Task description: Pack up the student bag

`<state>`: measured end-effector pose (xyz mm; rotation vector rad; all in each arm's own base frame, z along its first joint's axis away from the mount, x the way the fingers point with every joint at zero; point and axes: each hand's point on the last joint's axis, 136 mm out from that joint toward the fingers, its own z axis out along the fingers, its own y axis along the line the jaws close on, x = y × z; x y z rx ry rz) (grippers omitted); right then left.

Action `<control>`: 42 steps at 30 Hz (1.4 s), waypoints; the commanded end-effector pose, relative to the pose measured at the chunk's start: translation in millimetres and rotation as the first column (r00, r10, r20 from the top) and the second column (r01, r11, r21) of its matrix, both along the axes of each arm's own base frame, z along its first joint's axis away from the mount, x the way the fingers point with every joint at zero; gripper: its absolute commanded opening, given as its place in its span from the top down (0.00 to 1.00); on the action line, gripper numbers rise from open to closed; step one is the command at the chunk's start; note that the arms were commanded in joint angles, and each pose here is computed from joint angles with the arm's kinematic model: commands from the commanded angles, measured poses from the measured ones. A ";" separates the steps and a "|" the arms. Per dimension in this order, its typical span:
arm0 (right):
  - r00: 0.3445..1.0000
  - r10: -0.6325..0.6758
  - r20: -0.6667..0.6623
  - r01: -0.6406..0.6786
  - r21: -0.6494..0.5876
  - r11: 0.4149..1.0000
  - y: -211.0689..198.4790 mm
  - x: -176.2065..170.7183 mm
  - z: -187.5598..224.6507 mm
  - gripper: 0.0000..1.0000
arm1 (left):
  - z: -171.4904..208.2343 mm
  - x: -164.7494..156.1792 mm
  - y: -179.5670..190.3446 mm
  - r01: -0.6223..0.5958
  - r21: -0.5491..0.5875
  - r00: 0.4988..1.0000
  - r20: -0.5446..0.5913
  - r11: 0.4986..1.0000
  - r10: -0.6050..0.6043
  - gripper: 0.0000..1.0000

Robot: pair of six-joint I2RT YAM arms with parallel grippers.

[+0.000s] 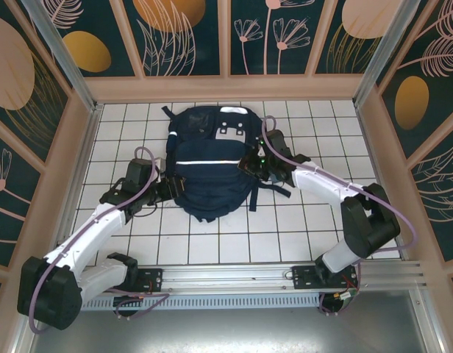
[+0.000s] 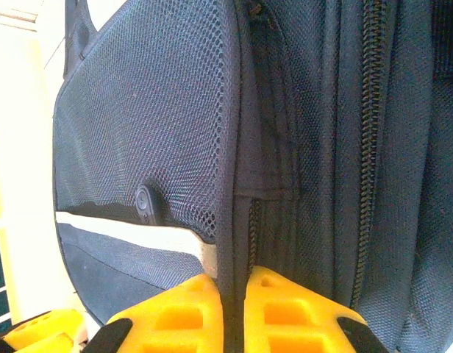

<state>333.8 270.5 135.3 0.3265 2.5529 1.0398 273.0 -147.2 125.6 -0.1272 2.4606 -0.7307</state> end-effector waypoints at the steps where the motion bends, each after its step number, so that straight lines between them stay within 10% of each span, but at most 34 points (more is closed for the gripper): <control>1: 0.997 0.031 0.072 -0.032 0.018 0.999 8.2 12.5 16.7 0.92 | 4.8 8.6 -12.9 0.074 -0.006 0.994 0.079 0.997 -0.073 0.55; 12: 0.998 0.004 0.061 -0.006 0.022 1.000 -5.0 18.1 13.8 0.93 | -9.9 30.5 -4.7 0.027 0.092 0.998 0.061 0.995 -0.033 0.53; 21: 0.998 -0.007 0.056 0.006 0.008 1.000 -8.7 19.1 10.4 0.94 | -10.4 25.8 -9.7 0.046 0.058 0.997 0.061 0.997 -0.049 0.84; 25: 0.998 -0.039 0.058 0.041 -0.039 0.998 -19.2 22.5 6.3 0.95 | -9.7 30.5 16.1 -0.078 0.149 0.995 0.071 0.986 0.068 1.00; 36: 0.994 -0.078 0.076 0.082 -0.051 0.995 -38.2 31.0 7.9 0.95 | -17.9 44.8 68.4 -0.382 0.282 0.924 0.100 0.880 0.369 1.00; 42: 0.992 -0.002 0.125 0.007 -0.042 0.999 -32.6 27.1 24.5 0.63 | -17.6 69.3 38.4 -0.315 0.194 0.949 0.066 0.929 0.308 1.00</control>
